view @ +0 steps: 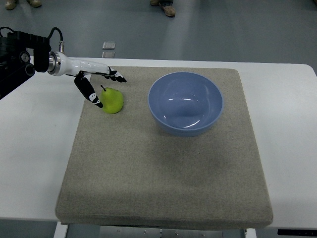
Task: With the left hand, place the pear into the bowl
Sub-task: 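Reach the open left hand forward over the green pear, then close the left hand fingers around the green pear, then lift the pear up off the pad with the left hand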
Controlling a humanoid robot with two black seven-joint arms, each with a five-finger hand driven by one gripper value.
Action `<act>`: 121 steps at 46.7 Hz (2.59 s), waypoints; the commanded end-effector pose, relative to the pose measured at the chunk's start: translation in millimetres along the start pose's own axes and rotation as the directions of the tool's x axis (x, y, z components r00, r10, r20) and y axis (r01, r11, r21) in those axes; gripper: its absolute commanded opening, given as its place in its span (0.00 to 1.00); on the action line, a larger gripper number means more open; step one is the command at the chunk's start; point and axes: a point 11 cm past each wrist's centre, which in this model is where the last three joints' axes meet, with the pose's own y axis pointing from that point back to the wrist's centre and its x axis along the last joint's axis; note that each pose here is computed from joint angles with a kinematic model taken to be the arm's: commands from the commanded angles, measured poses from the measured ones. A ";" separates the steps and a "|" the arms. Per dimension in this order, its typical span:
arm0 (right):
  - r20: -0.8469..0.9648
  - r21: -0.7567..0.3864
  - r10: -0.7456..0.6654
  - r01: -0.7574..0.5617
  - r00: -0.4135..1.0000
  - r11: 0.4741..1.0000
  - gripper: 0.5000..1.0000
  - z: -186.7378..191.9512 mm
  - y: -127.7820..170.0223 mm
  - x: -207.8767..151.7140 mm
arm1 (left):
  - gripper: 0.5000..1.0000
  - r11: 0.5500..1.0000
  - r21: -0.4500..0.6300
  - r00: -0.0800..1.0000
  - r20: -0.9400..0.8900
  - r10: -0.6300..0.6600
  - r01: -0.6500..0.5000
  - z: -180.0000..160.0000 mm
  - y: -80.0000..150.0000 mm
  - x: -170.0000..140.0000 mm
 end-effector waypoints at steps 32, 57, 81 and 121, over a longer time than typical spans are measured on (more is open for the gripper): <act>0.000 0.000 0.001 -0.001 1.000 1.000 0.85 0.0 0.0 0.4 | 0.86 0.998 0.056 0.978 0.207 -0.035 0.024 3.1 -24.6 -19.3; 0.001 0.000 0.000 0.000 1.000 1.000 0.85 0.0 0.0 -0.2 | 0.53 0.999 0.047 0.976 0.214 -0.031 0.022 5.6 -25.5 -18.1; 0.001 0.000 0.000 0.000 1.000 1.000 0.85 0.0 0.0 -0.2 | 0.00 0.999 0.047 0.979 0.202 -0.025 0.015 3.8 -24.2 -16.4; 0.000 0.000 0.001 -0.001 1.000 1.000 0.85 0.0 0.0 0.4 | 0.00 0.985 -0.062 0.974 0.150 0.168 -0.160 40.3 8.5 61.5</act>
